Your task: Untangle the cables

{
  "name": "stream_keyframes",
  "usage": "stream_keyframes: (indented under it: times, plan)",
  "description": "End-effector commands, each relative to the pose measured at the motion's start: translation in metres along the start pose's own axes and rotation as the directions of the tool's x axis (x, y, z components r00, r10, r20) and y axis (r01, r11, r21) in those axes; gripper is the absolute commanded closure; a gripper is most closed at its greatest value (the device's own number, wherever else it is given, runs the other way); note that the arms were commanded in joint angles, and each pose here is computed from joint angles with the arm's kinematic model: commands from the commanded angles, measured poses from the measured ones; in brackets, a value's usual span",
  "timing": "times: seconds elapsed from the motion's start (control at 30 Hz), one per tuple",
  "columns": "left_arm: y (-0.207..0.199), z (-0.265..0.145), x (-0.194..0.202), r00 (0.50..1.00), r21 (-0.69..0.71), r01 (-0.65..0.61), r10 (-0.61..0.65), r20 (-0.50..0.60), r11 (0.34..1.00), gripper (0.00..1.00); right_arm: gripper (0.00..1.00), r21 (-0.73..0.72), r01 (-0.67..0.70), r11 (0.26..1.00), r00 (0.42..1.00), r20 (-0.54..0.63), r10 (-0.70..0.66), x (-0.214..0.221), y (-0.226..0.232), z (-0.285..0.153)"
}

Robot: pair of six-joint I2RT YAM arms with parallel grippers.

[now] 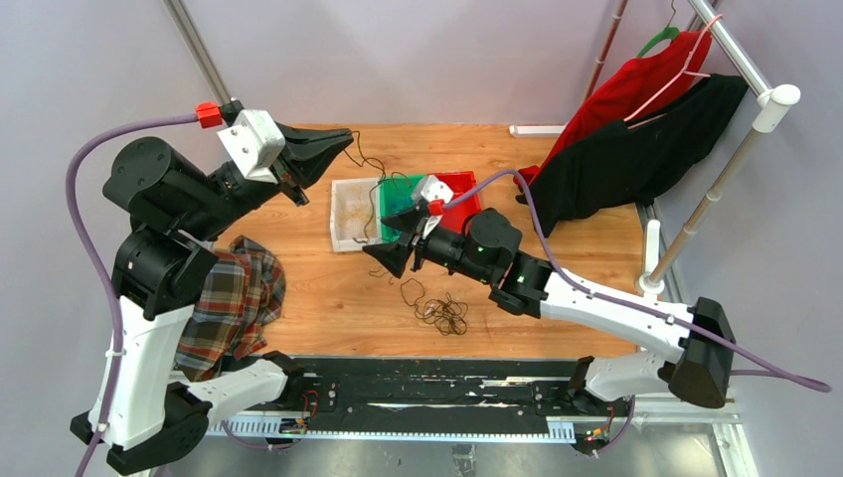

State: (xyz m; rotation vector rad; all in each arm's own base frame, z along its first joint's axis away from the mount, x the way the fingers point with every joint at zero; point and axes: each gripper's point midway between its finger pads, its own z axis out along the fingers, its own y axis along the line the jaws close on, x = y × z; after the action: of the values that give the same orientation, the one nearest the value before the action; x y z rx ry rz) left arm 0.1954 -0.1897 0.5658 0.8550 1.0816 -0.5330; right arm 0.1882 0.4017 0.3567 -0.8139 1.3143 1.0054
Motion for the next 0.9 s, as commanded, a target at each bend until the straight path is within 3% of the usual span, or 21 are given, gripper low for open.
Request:
stream_keyframes:
  times: [0.0, 0.23, 0.3, 0.43, 0.67, 0.87]
  plan:
    - [-0.004, -0.004, -0.017, 0.999, 0.015, 0.002, -0.003, 0.039, 1.0, 0.99, 0.38, -0.076, 0.009, 0.997, 0.999, 0.032, -0.006, -0.011, 0.015, 0.01]
    - [-0.004, -0.005, -0.022, 0.999, 0.016, 0.002, -0.003, 0.05, 1.0, 0.99, 0.46, -0.103, -0.019, 0.995, 1.0, -0.006, 0.018, 0.008, 0.02, 0.017]
    - [-0.004, -0.004, -0.024, 0.999, 0.018, 0.008, -0.009, 0.053, 1.0, 0.99, 0.58, -0.08, -0.022, 0.997, 1.0, -0.012, 0.021, 0.01, 0.016, 0.017]
    - [-0.004, -0.004, -0.024, 0.998, 0.023, 0.017, -0.018, 0.053, 1.0, 0.99, 0.97, -0.012, -0.022, 1.0, 1.0, -0.014, 0.022, 0.011, 0.003, 0.014]
    - [-0.005, 0.008, 0.002, 0.997, 0.023, 0.076, -0.076, 0.014, 0.997, 0.99, 0.99, 0.214, -0.027, 0.976, 0.999, 0.027, 0.022, -0.001, -0.062, -0.015]
    - [-0.008, 0.046, 0.065, 0.965, 0.034, 0.24, -0.235, -0.121, 0.97, 0.99, 1.0, 0.408, -0.092, 0.908, 0.994, 0.088, 0.061, -0.014, -0.141, -0.042]
